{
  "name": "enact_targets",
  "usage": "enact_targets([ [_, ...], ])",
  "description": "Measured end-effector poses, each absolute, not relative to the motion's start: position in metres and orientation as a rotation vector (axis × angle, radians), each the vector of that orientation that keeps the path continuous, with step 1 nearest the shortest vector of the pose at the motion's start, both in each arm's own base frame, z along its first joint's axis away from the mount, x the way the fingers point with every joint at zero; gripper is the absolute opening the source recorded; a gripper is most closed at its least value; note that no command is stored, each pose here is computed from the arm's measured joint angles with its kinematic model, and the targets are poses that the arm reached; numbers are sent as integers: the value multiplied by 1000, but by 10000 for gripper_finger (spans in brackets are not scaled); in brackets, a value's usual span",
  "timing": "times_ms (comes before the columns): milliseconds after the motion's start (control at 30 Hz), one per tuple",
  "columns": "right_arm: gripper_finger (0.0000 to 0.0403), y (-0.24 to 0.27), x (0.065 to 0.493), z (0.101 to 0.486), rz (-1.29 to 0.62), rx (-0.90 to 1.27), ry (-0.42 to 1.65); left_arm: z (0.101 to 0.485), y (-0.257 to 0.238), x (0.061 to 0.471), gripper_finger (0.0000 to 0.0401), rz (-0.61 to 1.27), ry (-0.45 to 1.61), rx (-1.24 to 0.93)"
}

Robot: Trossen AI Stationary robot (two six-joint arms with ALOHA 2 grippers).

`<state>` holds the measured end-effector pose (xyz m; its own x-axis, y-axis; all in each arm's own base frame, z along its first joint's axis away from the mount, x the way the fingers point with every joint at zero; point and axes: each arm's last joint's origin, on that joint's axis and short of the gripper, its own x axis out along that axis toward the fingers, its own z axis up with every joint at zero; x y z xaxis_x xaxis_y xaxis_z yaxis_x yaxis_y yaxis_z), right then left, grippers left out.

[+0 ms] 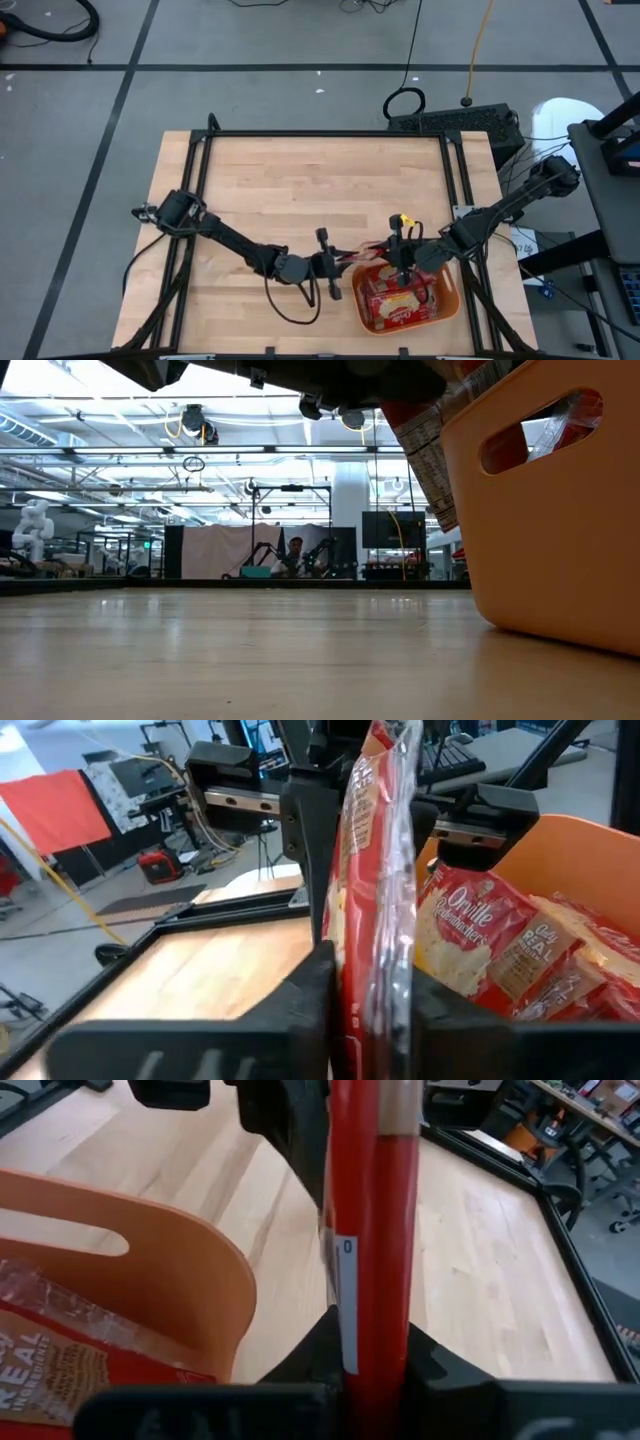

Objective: Sort popcorn bags into baskets
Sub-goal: Put the red popcorn bag into the orange bin

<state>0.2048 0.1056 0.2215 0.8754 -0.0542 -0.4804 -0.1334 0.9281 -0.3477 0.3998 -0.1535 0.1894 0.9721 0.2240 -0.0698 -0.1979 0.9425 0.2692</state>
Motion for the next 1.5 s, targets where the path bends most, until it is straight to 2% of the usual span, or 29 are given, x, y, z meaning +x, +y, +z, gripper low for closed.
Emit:
enact_targets([
  [333, 24, 113, 204, 256, 49, -368, 589, 208, -176, 386, 248, 379, -40, 261],
  [467, 22, 114, 196, 268, 27, -326, 697, 215, -191, 375, 299, 427, -78, 245],
  [567, 24, 117, 189, 280, 11, -261, 750, 215, -201, 369, 319, 447, -70, 220],
  [733, 23, 131, 183, 298, 49, -168, 883, 210, -209, 364, 322, 463, -42, 168],
  [1033, 23, 169, 193, 317, 35, -193, 1168, 208, -207, 365, 268, 467, -37, 146],
  [1200, 23, 182, 201, 309, -9, -239, 1270, 208, -205, 366, 243, 474, -36, 144],
  [1500, 26, 188, 207, 297, -59, -232, 1318, 203, -205, 367, 223, 470, 4, 167],
])
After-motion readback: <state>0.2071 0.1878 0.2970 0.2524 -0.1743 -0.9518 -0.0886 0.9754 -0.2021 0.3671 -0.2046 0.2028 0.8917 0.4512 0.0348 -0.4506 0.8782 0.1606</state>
